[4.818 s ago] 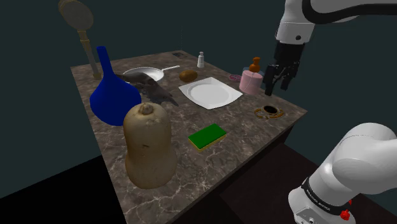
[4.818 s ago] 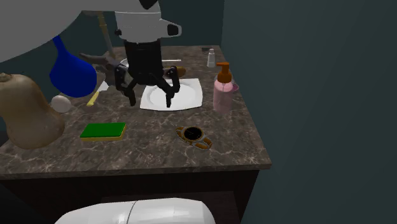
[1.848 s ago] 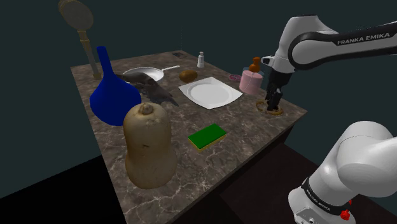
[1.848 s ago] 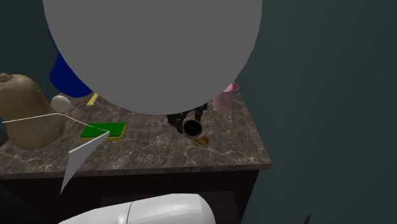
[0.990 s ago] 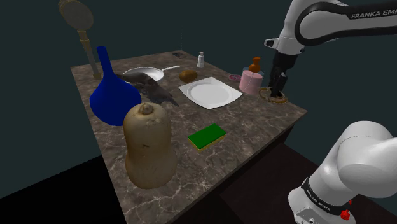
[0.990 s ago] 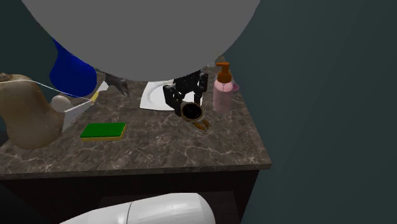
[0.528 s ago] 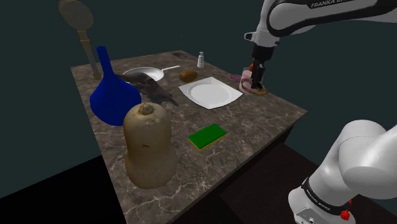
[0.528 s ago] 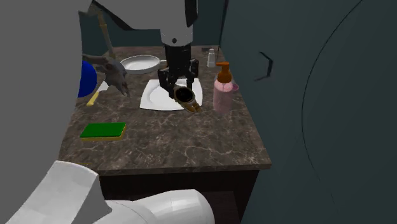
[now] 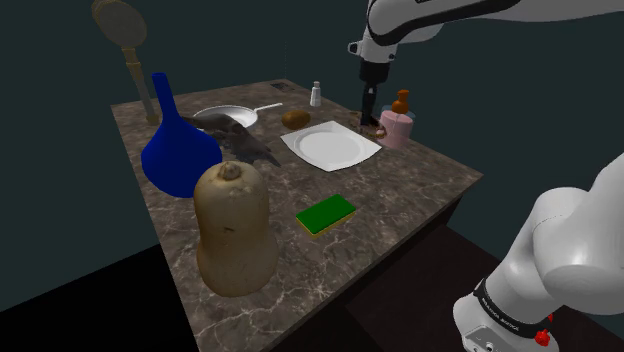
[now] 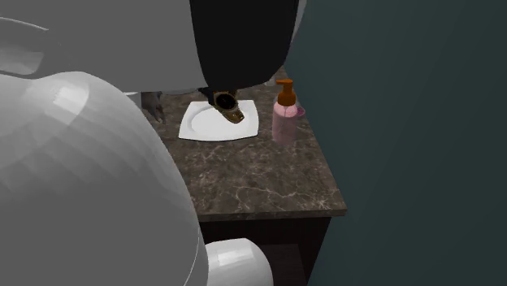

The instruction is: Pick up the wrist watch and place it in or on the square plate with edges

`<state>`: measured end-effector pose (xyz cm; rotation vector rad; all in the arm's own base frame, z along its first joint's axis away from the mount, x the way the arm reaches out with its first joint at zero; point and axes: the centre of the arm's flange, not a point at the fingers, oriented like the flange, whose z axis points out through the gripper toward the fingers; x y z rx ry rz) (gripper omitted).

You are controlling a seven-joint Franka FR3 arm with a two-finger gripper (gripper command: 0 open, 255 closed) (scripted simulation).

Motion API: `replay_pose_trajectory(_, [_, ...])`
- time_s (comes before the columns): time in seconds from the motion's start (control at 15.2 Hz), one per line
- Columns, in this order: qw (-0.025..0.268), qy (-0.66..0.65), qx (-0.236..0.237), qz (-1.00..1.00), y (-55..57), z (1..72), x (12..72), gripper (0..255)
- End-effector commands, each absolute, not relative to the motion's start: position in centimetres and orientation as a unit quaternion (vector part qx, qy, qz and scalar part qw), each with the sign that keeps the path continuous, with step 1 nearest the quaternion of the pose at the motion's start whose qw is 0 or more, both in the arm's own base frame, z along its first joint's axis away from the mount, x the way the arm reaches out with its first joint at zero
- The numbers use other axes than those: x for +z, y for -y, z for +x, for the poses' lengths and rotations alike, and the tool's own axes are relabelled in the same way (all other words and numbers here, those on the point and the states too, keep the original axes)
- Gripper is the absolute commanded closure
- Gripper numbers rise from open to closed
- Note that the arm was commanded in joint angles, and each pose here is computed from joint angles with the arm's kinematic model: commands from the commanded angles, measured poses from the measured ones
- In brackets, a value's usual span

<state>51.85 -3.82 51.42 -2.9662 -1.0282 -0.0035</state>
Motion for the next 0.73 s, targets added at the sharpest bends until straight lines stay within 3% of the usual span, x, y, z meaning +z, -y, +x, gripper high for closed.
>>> replay_pose_trajectory(0.0, [0.001,0.328,-0.001,-0.945,3.2,54.3,51.8,255])
replay_pose_trajectory(0.66, [0.001,0.328,-0.001,-0.945,0.6,64.3,51.4,255])
